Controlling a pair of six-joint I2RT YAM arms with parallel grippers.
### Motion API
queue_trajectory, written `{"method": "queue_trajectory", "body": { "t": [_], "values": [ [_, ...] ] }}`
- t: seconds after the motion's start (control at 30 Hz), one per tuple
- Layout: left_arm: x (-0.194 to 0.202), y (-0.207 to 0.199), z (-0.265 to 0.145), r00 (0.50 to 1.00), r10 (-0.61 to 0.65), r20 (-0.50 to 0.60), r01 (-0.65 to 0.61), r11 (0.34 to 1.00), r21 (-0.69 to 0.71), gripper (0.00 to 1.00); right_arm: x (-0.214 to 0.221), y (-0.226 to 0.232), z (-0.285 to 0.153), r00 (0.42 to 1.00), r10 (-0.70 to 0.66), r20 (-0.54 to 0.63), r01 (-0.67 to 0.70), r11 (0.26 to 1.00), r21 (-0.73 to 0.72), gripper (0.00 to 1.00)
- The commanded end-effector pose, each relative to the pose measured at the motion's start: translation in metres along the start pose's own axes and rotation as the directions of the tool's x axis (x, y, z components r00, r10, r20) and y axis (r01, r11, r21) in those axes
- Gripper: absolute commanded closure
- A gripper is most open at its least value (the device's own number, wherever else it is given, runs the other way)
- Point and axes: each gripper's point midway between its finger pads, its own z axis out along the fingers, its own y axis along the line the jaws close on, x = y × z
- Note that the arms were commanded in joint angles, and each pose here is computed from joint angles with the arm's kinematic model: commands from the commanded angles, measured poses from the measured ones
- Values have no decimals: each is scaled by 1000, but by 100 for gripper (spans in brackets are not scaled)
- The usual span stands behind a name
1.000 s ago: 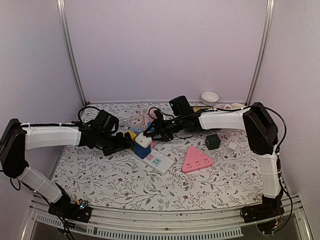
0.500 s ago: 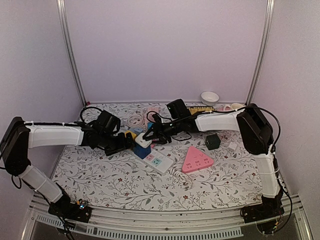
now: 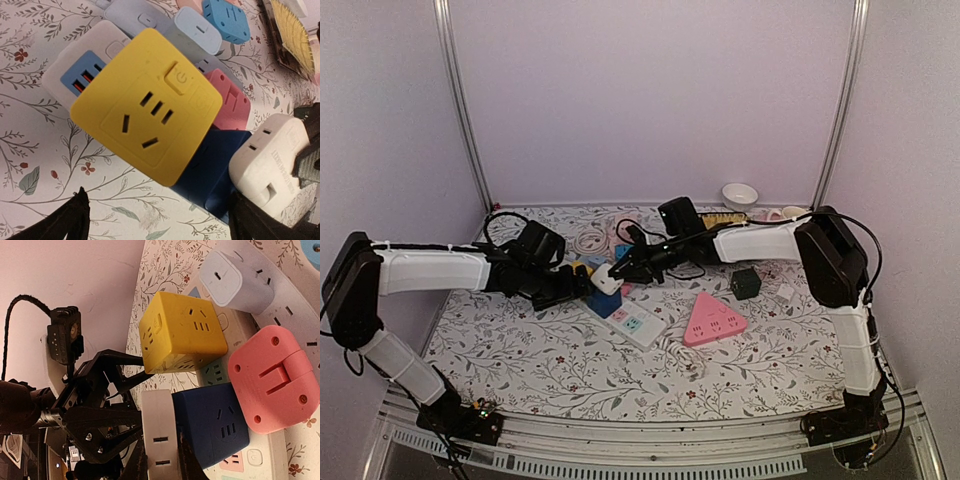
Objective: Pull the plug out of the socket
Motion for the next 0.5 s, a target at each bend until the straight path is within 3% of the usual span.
{"method": "queue_trajectory", "body": {
  "t": [0.0,0.47],
  "values": [
    [7,-21,5,998,57,-19,-56,998,35,3,8,9,-15,1000,-4,3,4,1000,-21,97],
    [34,-48,17,989,123,-75,-119,991,58,4,34,2,-54,1000,6,29,-5,1000,-15,97]
  ]
}}
